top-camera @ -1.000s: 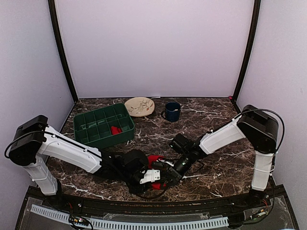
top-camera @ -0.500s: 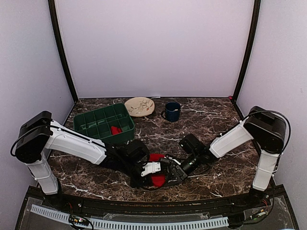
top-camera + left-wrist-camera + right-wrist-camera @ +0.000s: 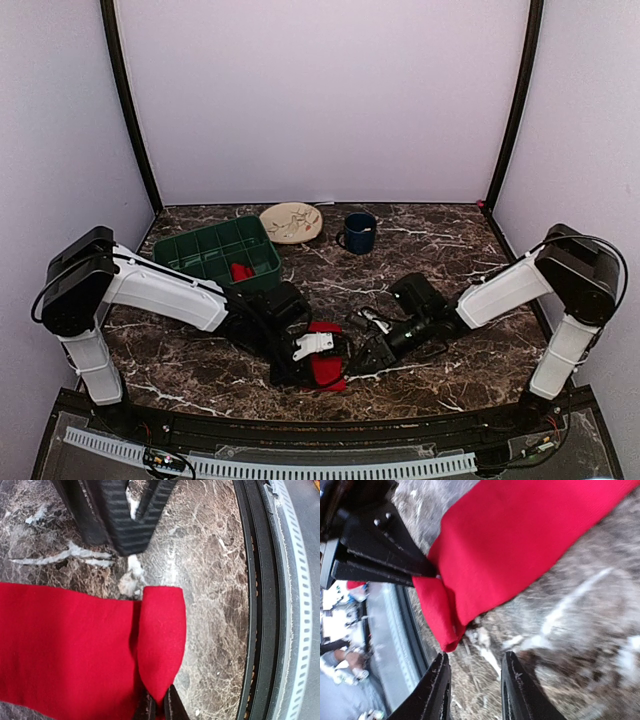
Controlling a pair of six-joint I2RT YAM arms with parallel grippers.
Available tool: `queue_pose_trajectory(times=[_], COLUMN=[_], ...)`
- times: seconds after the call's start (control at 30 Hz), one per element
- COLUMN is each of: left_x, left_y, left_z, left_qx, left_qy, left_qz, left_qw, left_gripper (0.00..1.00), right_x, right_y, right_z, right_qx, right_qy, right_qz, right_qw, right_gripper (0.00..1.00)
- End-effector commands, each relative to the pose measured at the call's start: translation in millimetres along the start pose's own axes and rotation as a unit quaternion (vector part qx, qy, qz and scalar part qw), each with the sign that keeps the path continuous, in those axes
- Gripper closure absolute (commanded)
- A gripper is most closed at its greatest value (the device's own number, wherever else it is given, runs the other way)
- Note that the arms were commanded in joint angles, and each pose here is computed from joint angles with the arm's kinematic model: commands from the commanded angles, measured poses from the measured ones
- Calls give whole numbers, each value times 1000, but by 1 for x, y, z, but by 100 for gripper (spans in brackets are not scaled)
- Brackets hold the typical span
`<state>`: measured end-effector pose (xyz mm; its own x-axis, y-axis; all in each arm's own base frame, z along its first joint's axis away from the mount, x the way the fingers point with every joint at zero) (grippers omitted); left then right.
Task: Roll the socks
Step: Roll the sock at the center of the board.
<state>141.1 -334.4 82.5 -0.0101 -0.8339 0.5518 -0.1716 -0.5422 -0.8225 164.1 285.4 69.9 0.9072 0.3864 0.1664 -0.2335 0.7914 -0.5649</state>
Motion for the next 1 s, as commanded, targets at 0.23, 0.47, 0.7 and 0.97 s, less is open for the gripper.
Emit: queue_pose_trajectory(times=[0.23,0.47,0.7,0.97], left_x=[-8,-12,-18,-20], left_y=[-1,3,4,7], left_z=[13,24,28,32], left_qx=[-105,-159,-196,-219], left_qy=[-100,-149,-186,-202], left_qz=[6,4,-4,-2], left_qw=[989,976,963,955], left_gripper=[100,100,100,100], right_x=[4,-8,-18,-30], right_y=[-39,-34,-27,-4], right_z=[2,16,42,63], right_qx=[-151,-209,-237,-251], right_qy=[-85,-157,-240,-328], right_qz=[-142,-161,-172,-124], right_qw=[975,952,925,902], right_gripper=[72,79,84,81])
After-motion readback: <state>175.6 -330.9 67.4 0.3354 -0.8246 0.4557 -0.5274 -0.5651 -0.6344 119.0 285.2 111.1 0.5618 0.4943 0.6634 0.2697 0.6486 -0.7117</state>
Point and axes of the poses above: each gripper's point midway between its finger pads, its own y axis out along the fingers, its own z axis along the line the jaws close on, x = y × z, the point moved 7 cm from there along -y, back along the fingers, and after that the axes turned 13 degrees about y, right-handed, at the moved point
